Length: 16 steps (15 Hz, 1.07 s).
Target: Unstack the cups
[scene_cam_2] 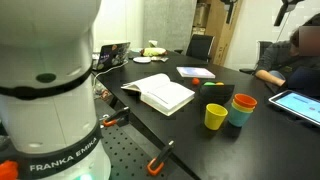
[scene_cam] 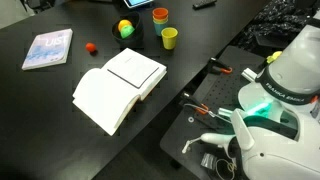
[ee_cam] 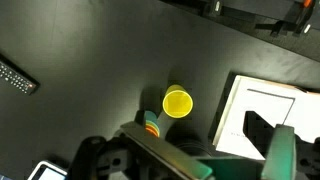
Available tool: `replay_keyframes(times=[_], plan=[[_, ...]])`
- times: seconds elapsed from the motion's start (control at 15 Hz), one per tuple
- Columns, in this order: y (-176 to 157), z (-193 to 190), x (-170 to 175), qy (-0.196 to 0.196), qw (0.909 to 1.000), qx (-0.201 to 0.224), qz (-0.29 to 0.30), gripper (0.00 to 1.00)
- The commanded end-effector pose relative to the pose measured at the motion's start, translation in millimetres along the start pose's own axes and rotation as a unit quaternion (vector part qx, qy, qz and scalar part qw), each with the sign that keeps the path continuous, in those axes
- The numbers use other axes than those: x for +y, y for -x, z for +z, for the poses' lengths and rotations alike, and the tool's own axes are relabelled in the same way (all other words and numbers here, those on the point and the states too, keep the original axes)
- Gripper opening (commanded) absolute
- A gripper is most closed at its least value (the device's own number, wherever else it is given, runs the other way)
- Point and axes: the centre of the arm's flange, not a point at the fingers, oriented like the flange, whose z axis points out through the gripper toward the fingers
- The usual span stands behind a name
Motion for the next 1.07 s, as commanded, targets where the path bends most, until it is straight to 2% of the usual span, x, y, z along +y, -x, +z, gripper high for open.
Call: replay_keyframes(times=[0.0, 0.27, 0.53, 0.67, 0.73, 1.0], plan=[[0, -2, 1, 0.001, 1.0, 0.002, 0.0, 1.0], [-1, -8, 2, 0.004, 1.0, 0.007, 0.001, 1.0], [-22, 32, -16, 0.018, 0.9996, 0.022, 0.007, 1.0], [-41, 58, -26, 0.032, 0.999, 0.031, 0.01, 1.0], [-52, 71, -31, 0.052, 0.9976, 0.046, 0.008, 1.0], [-93, 119, -47, 0.068, 0.996, 0.057, 0.013, 1.0]])
